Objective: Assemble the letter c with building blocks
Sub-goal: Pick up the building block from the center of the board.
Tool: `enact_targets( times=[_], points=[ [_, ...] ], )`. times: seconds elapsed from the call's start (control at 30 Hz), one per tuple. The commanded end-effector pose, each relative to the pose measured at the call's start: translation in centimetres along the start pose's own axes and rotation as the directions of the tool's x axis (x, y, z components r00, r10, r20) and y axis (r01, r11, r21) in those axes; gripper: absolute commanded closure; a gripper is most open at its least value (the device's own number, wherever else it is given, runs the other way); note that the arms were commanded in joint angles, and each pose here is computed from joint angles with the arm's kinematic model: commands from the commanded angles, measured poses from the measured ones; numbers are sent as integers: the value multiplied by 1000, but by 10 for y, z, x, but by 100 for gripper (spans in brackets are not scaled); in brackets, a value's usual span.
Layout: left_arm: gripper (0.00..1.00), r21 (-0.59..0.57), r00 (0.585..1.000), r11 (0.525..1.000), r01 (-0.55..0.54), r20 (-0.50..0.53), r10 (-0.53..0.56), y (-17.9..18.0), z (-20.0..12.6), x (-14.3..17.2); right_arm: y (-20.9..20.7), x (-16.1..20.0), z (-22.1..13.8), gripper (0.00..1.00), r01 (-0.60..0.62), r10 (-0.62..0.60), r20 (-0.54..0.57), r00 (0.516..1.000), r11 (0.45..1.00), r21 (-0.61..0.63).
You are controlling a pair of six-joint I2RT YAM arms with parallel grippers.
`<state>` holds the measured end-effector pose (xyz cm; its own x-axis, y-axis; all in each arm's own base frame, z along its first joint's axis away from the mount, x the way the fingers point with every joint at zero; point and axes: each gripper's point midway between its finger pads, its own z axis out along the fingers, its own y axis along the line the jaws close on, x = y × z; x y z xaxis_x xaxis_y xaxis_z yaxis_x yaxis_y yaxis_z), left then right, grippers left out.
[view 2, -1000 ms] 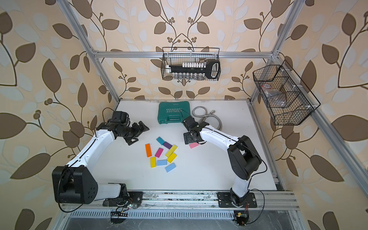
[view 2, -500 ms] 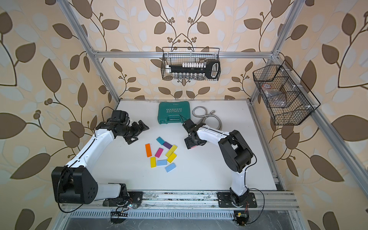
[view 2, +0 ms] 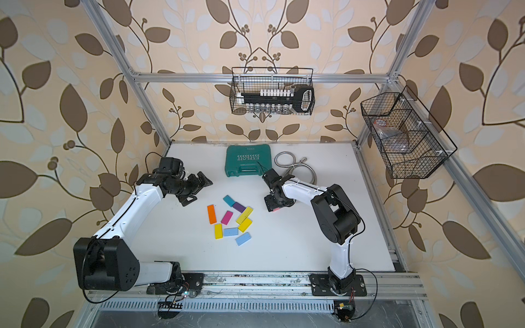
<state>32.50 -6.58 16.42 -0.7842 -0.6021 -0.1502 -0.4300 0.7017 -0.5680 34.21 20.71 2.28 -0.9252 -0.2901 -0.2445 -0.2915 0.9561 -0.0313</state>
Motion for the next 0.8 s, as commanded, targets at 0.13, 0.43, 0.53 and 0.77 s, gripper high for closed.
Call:
enact_targets(
  times=[0.13,0.43,0.53,0.77],
  points=[
    [1,21,999,999,-26,29,25,-10,-10,-3,2,16,14,28,-5,5,-54,999,1000,-18],
    [1,24,999,1000,-19,34,18,-11,-11,-4,15,-3,-12,50,-202,203,9,979,975,-90],
    [1,24,999,1000,-15,35,14,-10,-10,-4,15,-17,-21,50,-324,328,52,943,943,-78],
    [1,20,1000,1000,-7,21,7,-8,-7,-2,5,-32,-17,50,-407,403,93,911,913,38]
  ],
)
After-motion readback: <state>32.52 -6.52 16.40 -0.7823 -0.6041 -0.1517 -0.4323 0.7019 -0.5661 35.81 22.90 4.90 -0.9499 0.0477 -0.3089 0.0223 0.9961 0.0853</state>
